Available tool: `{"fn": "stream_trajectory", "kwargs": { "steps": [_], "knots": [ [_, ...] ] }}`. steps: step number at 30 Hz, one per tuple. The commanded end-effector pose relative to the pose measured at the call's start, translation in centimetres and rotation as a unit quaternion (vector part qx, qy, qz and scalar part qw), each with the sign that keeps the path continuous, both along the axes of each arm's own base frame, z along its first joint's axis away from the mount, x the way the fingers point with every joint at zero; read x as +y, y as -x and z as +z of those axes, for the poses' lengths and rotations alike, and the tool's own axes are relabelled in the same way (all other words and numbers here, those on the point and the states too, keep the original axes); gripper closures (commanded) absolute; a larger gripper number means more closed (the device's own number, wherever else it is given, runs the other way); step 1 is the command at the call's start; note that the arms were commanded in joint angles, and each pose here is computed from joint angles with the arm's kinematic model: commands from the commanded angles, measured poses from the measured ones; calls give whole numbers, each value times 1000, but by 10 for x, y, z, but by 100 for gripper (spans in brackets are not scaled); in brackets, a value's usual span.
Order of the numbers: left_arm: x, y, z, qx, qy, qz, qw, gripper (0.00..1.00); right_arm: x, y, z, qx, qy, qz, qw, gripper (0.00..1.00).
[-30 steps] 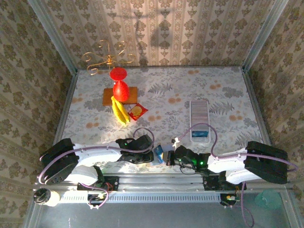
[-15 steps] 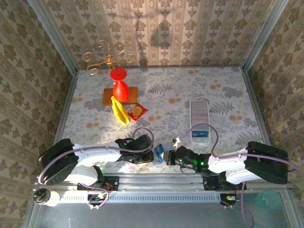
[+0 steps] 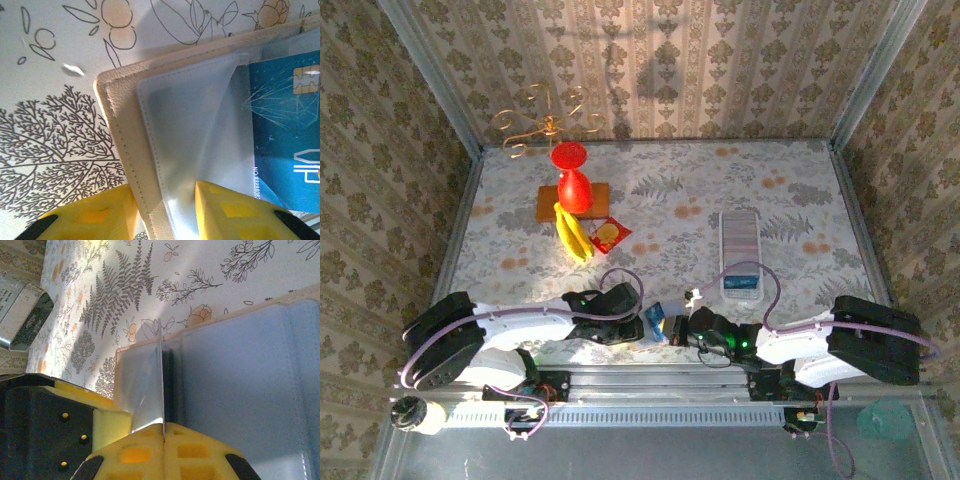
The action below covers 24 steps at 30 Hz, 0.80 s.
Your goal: Put the credit cards into the card holder
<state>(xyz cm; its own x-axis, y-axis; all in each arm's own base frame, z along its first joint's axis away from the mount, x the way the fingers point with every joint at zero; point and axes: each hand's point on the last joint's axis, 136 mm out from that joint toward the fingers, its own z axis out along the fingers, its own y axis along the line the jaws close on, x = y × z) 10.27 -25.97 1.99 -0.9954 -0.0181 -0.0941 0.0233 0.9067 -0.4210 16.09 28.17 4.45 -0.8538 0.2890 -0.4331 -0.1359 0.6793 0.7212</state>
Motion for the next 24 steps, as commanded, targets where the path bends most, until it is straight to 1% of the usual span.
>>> {"fn": "stream_trajectory", "kwargs": {
  "steps": [1,5,6,7,9,12,13,14,15,16,17,22,24],
  "knots": [
    [12,19,-13,40,-17,-17,999,63,4,0,-1,15,-16,-4,1000,100],
    [12,19,-14,40,-13,-15,999,65,10,5,-4,30,-27,6,999,100],
    [12,19,-14,40,-12,-15,999,65,11,5,-3,31,-29,8,999,98],
    [12,19,-14,40,-10,-14,999,65,9,7,-13,40,-13,8,999,91],
    [12,19,-14,39,-8,-12,999,65,9,8,-14,40,-3,12,999,88],
    [13,18,-13,37,-5,-8,999,65,8,8,-16,37,18,16,999,80],
    [13,18,-13,35,-4,-7,999,65,6,8,-19,40,33,15,999,74],
    [14,17,-13,34,-4,-6,999,65,7,7,-11,33,31,16,999,71],
    [13,17,-13,34,-3,-5,999,65,6,6,-10,30,37,17,999,70],
    [14,17,-13,33,-3,-4,999,65,4,6,-9,28,44,16,998,66],
    [14,17,-12,33,-2,-4,999,65,2,5,-9,27,49,14,998,58],
    [15,17,-12,32,0,-2,999,65,-5,5,-9,28,81,13,996,36],
    [14,16,-11,30,2,-3,1000,65,-6,6,-10,29,94,19,995,33]
  ]
}}
